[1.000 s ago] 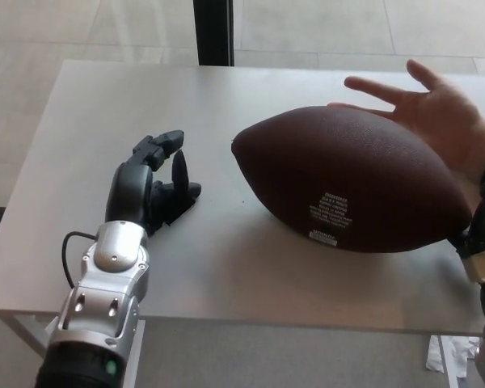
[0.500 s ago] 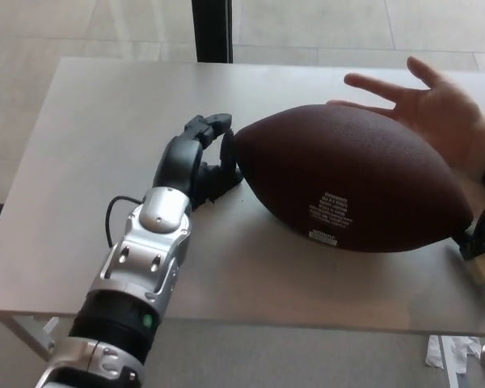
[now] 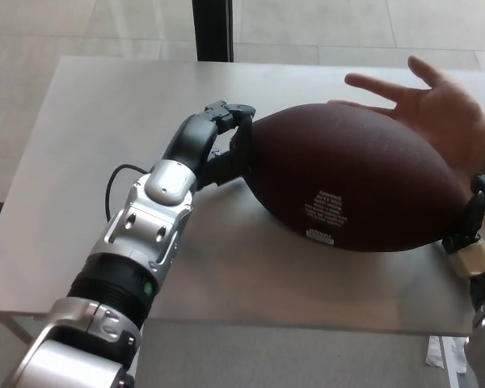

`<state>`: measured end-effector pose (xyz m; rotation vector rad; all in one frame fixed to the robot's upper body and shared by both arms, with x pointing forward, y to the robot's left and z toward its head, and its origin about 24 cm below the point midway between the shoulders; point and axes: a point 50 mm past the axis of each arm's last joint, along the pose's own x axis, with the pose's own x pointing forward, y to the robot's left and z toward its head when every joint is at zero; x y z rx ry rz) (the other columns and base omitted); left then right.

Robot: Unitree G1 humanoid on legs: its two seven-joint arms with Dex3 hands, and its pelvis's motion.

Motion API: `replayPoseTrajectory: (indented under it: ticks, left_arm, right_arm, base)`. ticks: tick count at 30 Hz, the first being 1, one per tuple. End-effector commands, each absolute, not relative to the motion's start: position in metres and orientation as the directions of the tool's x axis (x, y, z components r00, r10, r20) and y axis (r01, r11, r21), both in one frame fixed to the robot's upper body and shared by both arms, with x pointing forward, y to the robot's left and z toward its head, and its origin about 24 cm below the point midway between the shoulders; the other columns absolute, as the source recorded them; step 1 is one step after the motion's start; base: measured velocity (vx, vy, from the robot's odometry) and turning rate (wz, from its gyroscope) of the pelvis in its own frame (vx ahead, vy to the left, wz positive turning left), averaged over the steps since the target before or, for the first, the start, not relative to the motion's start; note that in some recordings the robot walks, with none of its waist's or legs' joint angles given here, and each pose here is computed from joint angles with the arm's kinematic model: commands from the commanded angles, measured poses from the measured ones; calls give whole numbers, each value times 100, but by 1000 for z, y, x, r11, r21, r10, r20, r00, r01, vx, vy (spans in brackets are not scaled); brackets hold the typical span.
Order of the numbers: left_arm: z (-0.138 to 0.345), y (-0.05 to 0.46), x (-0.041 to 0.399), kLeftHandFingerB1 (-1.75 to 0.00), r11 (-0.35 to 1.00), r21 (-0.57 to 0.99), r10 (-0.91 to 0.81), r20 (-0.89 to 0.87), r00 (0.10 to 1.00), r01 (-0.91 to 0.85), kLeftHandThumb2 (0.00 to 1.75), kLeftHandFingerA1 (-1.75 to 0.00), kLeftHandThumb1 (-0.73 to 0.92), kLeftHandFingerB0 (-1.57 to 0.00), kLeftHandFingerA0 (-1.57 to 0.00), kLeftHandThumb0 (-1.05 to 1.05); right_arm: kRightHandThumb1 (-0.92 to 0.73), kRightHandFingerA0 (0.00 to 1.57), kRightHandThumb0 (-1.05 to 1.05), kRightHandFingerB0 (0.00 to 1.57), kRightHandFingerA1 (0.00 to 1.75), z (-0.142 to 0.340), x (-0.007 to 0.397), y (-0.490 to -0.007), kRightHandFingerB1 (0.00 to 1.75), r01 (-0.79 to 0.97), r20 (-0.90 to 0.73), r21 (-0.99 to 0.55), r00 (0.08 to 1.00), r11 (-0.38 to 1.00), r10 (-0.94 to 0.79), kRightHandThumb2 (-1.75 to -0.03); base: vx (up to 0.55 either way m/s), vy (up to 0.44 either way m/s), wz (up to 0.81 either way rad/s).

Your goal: The robot uses both its hands to grab the left and right ends of a football kept in the middle of the desk infront of it, lifts it up and places it in the palm of a person

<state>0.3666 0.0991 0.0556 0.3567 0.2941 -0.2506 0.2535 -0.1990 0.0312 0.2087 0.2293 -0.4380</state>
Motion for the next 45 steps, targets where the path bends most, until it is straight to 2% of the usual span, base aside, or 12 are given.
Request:
replayPoseTrajectory:
  ticks: [1, 9, 10, 12, 19, 23, 24, 26, 27, 28, 31, 45]
  left_arm:
    - [49, 102, 364, -44, 928, 257, -180, -322, 929, 269, 86, -67, 92, -26, -56, -98]
    - [21, 100, 346, -53, 900, 285, -209, -382, 900, 330, 126, -70, 89, -22, -56, -95]
    - [22, 99, 347, -45, 904, 277, -206, -384, 900, 326, 89, -67, 92, -22, -60, -93]
    - [25, 97, 349, -51, 908, 274, -203, -375, 904, 317, 124, -70, 85, -19, -55, -89]
    - [33, 92, 353, -46, 941, 202, -196, -330, 924, 272, 88, -68, 92, -26, -57, -99]
    - [34, 83, 354, -46, 942, 189, -204, -335, 920, 278, 88, -69, 92, -29, -61, -100]
    - [34, 82, 354, -52, 943, 188, -203, -334, 921, 276, 126, -70, 82, -22, -55, -91]
    - [34, 82, 354, -45, 944, 184, -203, -332, 921, 274, 91, -69, 92, -27, -62, -105]
    - [34, 82, 354, -52, 947, 178, -199, -330, 923, 268, 124, -73, 80, -26, -62, -92]
    - [34, 83, 354, -44, 952, 168, -193, -326, 925, 257, 91, -69, 92, -26, -62, -101]
    - [33, 83, 353, -54, 959, 148, -183, -333, 925, 243, 126, -72, 86, -30, -62, -97]
    - [31, 70, 352, -47, 981, 103, -119, -364, 924, 167, 77, -75, 92, -36, -76, -73]
  right_arm:
    - [-68, 60, -75, 41, 63, 34, 259, -199, 50, 466, -258, 164, 871, 869, -418, -104]
    - [-69, 57, -78, 38, 60, 39, 264, -190, 49, 415, -232, 153, 897, 897, -375, -105]
    - [-68, 55, -76, 37, 60, 40, 264, -190, 49, 409, -230, 155, 900, 899, -370, -105]
    - [-70, 58, -77, 38, 60, 42, 266, -189, 49, 405, -223, 152, 903, 902, -367, -105]
    - [-84, 72, -77, 45, 56, 50, 274, -179, 34, 387, -184, 151, 915, 910, -358, -65]
    - [-85, 71, -74, 45, 53, 48, 273, -170, 35, 361, -186, 169, 926, 917, -330, -66]
    - [-69, 64, -74, 40, 64, 47, 272, -169, 51, 357, -189, 172, 927, 918, -325, -105]
    - [-69, 63, -74, 40, 64, 46, 272, -167, 51, 355, -194, 174, 927, 918, -321, -105]
    - [-84, 69, -72, 48, 55, 46, 272, -166, 35, 358, -198, 177, 925, 917, -323, -66]
    - [-84, 69, -73, 49, 54, 45, 273, -165, 35, 366, -202, 177, 922, 914, -330, -66]
    - [-84, 70, -73, 51, 55, 44, 273, -163, 36, 372, -205, 173, 919, 912, -336, -66]
    - [-79, 70, -82, 53, 58, 70, 293, -131, 36, 225, -68, 216, 974, 950, -215, -64]
  base:
    - [0, 0, 0]
    - [0, 0, 0]
    - [0, 0, 0]
    - [0, 0, 0]
    - [0, 0, 0]
    - [0, 0, 0]
    - [0, 0, 0]
    - [0, 0, 0]
    - [0, 0, 0]
    - [0, 0, 0]
    - [0, 0, 0]
    - [0, 0, 0]
